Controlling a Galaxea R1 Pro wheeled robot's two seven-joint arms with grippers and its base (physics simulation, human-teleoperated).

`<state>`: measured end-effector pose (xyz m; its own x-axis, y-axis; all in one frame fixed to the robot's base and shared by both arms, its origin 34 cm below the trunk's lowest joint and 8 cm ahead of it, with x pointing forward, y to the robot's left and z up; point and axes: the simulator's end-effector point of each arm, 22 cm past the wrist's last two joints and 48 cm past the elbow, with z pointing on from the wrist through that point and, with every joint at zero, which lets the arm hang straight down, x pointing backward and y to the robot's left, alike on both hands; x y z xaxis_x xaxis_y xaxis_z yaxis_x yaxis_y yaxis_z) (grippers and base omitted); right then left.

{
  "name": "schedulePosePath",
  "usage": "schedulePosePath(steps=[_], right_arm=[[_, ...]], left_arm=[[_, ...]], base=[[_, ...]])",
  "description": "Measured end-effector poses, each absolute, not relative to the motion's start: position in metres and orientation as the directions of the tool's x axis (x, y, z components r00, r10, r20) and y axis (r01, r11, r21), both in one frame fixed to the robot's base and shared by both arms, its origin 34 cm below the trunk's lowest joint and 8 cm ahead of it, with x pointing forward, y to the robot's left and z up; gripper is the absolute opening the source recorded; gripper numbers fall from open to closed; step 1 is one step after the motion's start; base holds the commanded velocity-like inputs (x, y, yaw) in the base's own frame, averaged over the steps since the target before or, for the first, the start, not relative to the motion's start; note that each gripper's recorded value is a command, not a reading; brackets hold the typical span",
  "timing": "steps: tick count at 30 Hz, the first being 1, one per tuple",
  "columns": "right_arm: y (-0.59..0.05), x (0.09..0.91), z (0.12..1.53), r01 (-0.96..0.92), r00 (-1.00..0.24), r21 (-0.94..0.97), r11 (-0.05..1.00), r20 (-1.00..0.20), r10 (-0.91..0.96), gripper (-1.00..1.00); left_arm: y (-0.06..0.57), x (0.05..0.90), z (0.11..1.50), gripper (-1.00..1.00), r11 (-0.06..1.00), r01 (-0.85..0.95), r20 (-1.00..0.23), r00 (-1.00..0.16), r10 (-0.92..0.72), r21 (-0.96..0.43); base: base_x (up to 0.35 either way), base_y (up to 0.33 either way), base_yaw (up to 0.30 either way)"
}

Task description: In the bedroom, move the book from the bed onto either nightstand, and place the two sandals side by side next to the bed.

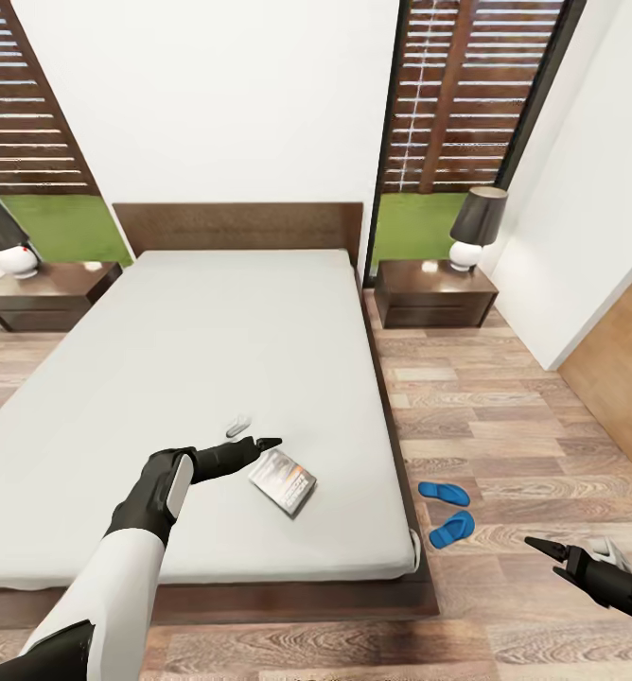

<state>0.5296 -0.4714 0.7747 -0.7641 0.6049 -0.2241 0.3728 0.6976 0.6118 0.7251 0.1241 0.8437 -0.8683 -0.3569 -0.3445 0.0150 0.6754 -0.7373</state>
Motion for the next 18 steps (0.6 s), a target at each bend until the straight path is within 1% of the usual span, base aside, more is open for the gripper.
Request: schedulePosePath(steps=[8, 14, 18], right_arm=[[-0.474, 0.528, 0.770, 0.374, -0.765, 0.603, 0.705, -0.230, 0.602, 1.00], [-0.474, 0.527, 0.766, 0.374, -0.766, 0.598, 0.709, -0.231, 0.600, 1.00], [-0.474, 0.526, 0.763, 0.378, -0.768, 0.596, 0.709, -0.226, 0.599, 1.00]], left_arm=[[0.124, 0.723, 0.836, 1.00, 0.674, 0.005, -0.333, -0.872, -0.358, -0.738], [0.124, 0.721, 0.830, 1.00, 0.674, -0.002, -0.325, -0.876, -0.358, -0.738], [0.124, 0.721, 0.827, 1.00, 0.674, -0.007, -0.319, -0.877, -0.359, -0.739]], base=[[0.010, 0.000, 0.000], [0.203, 0.000, 0.000], [0.068, 0.000, 0.000]])
